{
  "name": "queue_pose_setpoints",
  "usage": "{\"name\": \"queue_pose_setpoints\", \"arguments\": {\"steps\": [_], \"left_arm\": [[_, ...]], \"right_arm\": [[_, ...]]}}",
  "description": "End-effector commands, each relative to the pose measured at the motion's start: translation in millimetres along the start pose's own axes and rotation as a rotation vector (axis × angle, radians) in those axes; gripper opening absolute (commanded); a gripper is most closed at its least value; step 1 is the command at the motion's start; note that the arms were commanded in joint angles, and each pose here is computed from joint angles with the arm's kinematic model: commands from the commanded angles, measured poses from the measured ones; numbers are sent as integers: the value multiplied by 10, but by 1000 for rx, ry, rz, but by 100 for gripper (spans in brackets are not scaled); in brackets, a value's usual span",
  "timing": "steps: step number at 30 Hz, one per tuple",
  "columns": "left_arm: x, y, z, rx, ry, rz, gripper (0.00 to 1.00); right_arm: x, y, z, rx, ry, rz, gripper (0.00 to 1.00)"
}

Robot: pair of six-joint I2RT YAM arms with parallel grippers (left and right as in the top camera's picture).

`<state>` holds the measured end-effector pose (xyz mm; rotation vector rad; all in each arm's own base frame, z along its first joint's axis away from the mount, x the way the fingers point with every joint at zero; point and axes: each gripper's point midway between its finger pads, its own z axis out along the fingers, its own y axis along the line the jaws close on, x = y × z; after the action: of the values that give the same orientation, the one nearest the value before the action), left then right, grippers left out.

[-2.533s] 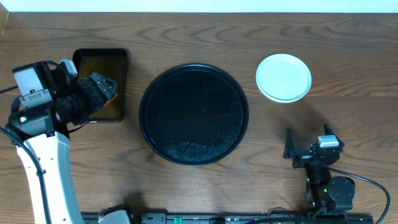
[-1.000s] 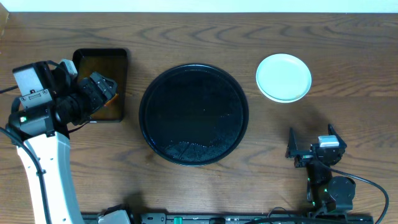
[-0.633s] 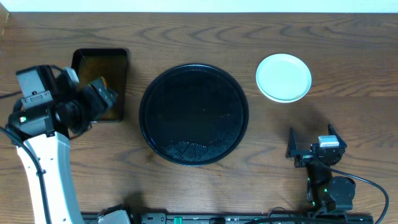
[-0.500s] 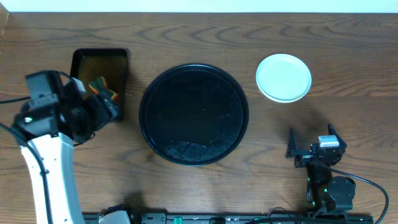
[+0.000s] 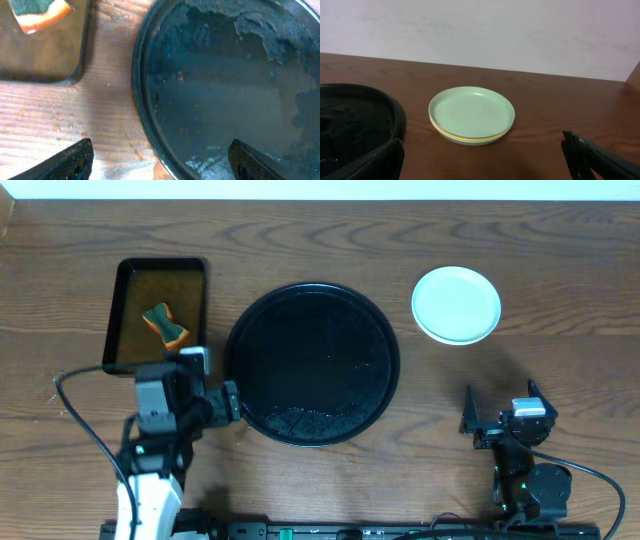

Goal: Clean dirty plates on tray and stack at the side

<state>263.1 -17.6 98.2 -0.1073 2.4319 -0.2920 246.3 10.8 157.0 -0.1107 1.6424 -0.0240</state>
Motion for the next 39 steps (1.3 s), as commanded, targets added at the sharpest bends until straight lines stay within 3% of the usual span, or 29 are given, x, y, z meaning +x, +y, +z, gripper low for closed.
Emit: {"name": "queue_pose_setpoints", "arguments": {"steps": [1,10,22,28,34,39], "left_arm": [[111,33,51,-4,-63,43,87],[312,63,120,6,-162,61,87],[302,-95,167,87,-385,156,87],[212,-177,51,108,-453,183,87],[334,-102,39,60,-423,201,87],[173,-200,-122,79,-529,231,87]], "right_arm": [[7,-41,-4,18,1,3,99],[7,-41,-4,18,1,3,99],[9,-41,-3,17,2,3,99],[9,-41,-3,17,2,3,99],[9,-41,-3,17,2,3,99],[11,-41,-2,17,3,3,99]]}}
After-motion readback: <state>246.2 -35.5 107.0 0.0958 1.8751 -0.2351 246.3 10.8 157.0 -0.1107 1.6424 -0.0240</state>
